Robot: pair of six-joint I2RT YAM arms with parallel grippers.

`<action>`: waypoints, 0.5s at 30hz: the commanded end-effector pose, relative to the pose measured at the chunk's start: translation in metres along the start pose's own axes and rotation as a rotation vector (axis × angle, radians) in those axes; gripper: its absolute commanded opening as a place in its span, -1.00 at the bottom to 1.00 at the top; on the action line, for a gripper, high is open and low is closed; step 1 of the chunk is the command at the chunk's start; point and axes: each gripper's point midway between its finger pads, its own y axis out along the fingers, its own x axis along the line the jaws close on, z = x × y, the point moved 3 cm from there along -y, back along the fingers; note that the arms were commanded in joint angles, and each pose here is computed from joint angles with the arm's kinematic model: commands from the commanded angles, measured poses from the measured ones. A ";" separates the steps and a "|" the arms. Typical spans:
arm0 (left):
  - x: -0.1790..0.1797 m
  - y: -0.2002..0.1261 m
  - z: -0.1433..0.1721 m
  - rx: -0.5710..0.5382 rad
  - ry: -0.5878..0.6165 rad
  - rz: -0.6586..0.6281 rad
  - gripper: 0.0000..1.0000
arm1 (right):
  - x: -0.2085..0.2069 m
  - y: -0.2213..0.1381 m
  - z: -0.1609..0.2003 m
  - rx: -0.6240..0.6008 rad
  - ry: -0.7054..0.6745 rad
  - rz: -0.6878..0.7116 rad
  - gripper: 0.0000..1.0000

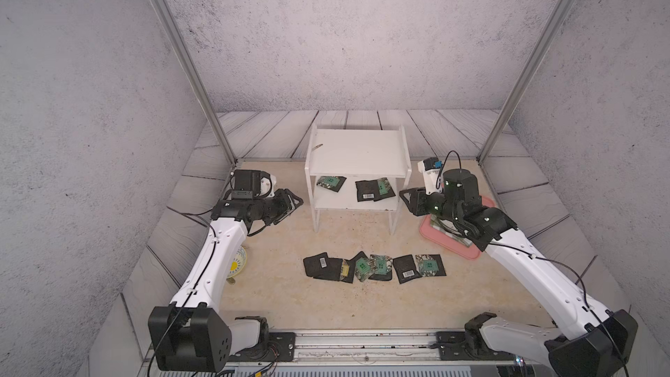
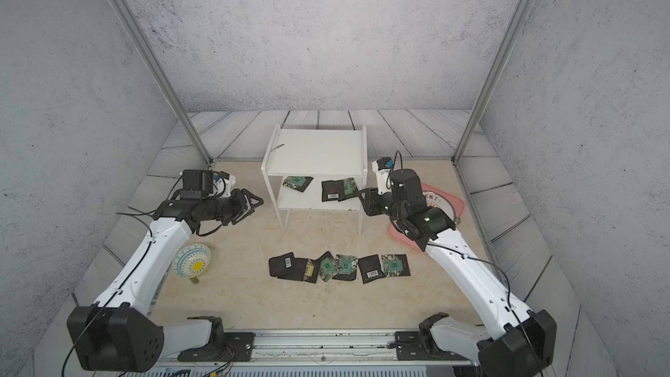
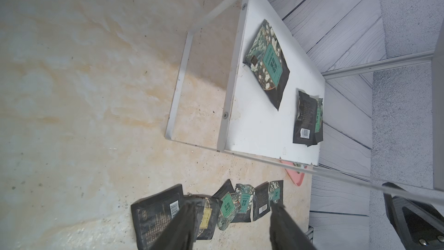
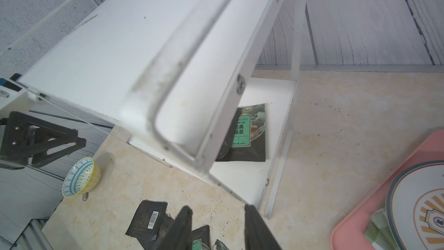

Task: Remove the tea bags from the shelf
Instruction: Pick up the tea bag from the shelf.

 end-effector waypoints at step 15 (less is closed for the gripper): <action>-0.005 0.044 -0.059 0.047 -0.021 0.085 0.28 | 0.007 -0.008 -0.037 -0.049 -0.055 0.035 -0.31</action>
